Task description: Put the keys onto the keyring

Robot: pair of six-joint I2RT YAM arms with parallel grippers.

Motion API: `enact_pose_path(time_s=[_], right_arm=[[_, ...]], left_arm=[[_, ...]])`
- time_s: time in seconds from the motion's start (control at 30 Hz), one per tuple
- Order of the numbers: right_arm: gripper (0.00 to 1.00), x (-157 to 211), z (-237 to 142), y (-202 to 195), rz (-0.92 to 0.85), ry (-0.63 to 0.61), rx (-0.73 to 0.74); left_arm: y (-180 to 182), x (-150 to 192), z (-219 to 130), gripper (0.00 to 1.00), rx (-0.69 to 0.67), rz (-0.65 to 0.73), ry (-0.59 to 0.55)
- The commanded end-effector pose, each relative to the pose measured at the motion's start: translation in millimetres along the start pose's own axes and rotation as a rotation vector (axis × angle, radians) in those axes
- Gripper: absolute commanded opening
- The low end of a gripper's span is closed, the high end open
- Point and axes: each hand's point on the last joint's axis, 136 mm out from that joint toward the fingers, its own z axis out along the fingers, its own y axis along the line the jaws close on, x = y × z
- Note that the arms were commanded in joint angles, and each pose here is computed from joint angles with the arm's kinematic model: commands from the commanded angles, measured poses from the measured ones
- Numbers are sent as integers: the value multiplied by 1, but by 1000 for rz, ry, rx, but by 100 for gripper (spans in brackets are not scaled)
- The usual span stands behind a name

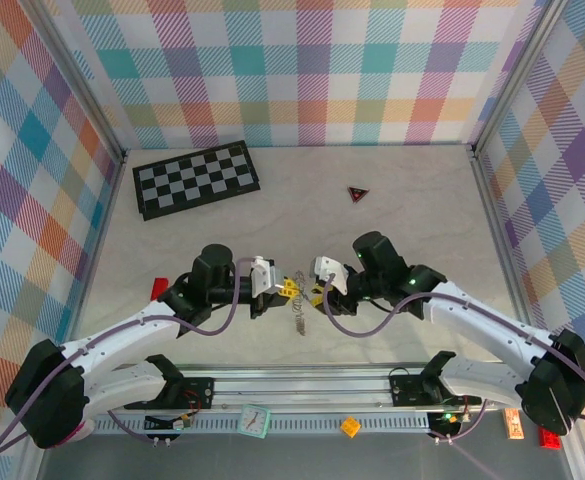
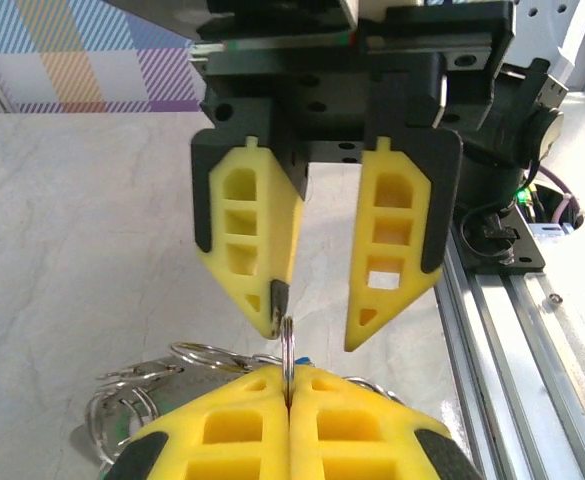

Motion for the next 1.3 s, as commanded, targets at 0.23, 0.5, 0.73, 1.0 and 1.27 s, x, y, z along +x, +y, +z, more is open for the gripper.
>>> enact_pose_path(time_s=[0.23, 0.5, 0.73, 1.0, 1.27], right_arm=[[34, -8, 16, -4, 38, -137, -11], [34, -12, 22, -13, 41, -183, 37], [30, -12, 19, -18, 31, -193, 77], [21, -15, 16, -18, 19, -207, 93], [9, -15, 9, -17, 4, -187, 110]], left_arm=[[4, -24, 1, 0, -21, -20, -121], [5, -24, 4, 0, -12, -37, -129], [6, -23, 4, 0, -15, -47, -127], [8, -21, 4, 0, -24, -56, -121], [11, -14, 5, 0, -44, -59, -73]])
